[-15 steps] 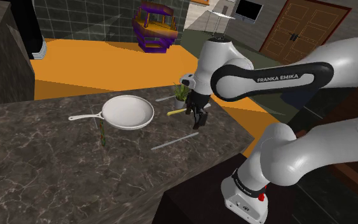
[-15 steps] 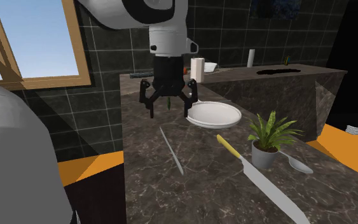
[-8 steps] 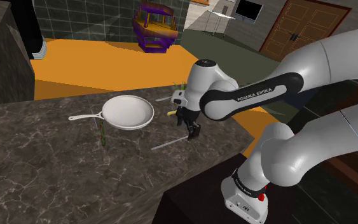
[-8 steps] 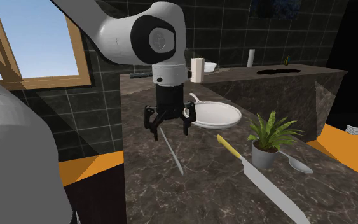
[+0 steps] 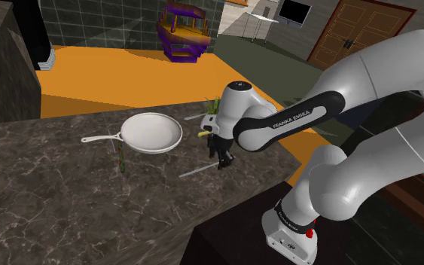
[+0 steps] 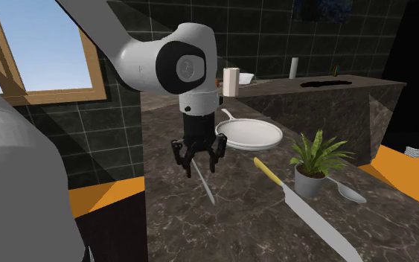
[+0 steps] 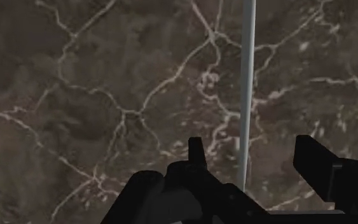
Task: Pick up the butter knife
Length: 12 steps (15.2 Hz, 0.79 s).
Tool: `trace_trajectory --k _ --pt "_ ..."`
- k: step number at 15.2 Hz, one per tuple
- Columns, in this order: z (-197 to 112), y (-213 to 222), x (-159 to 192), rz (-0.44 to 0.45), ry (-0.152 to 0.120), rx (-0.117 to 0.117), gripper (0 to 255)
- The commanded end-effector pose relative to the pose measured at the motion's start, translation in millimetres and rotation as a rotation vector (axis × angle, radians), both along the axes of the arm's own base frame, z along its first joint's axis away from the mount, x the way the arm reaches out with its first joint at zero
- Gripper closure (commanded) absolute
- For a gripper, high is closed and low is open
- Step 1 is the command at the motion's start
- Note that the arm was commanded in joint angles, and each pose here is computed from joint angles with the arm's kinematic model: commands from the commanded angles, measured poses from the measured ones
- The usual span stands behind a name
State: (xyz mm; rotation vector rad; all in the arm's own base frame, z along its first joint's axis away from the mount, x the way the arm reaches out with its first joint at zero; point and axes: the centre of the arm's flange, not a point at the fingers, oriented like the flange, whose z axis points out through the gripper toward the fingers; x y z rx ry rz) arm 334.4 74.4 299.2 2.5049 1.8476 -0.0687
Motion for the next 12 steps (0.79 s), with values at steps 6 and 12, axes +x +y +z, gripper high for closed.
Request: trace_trajectory --k 6,12 --pt "-1 0 0 0.000 0.000 0.000 255" --pt "15 -1 0 0.000 0.000 0.000 255"
